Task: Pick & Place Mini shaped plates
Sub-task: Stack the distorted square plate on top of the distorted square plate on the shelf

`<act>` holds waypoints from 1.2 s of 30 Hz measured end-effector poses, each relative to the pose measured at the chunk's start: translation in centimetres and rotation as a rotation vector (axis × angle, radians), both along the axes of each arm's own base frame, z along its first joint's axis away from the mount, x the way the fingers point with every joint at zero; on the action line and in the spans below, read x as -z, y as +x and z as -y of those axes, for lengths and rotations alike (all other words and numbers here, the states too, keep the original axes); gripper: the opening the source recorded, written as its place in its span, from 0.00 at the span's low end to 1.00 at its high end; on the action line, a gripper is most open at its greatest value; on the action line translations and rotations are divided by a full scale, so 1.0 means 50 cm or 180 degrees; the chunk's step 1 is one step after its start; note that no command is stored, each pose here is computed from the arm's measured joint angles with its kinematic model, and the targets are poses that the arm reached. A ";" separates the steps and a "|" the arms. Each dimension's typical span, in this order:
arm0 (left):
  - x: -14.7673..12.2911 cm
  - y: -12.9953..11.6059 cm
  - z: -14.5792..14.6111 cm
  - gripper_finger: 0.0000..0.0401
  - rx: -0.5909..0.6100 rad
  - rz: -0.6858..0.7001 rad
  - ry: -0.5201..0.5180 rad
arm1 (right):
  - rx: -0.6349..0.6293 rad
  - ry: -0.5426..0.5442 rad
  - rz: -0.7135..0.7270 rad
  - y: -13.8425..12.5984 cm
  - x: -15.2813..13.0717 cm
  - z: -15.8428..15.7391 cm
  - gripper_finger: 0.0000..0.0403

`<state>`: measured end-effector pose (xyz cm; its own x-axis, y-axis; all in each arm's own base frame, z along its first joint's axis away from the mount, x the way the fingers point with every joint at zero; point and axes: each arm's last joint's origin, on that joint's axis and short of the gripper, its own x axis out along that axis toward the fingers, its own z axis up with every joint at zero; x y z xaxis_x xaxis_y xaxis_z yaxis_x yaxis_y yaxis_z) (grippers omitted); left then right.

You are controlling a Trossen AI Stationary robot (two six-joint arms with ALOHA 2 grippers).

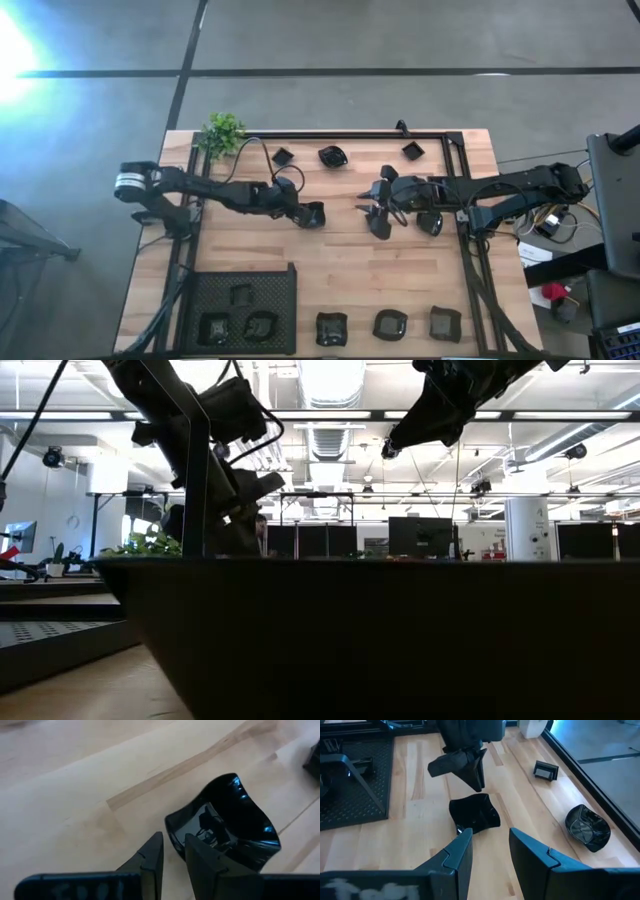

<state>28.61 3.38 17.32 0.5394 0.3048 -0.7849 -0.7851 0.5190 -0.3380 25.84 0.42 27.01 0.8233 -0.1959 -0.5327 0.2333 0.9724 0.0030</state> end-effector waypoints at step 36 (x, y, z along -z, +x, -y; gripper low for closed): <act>0.033 0.020 -0.009 0.01 -0.0087 -0.0034 -0.0048 | -0.0054 -0.0096 0.0010 0.000 -0.003 0.000 0.30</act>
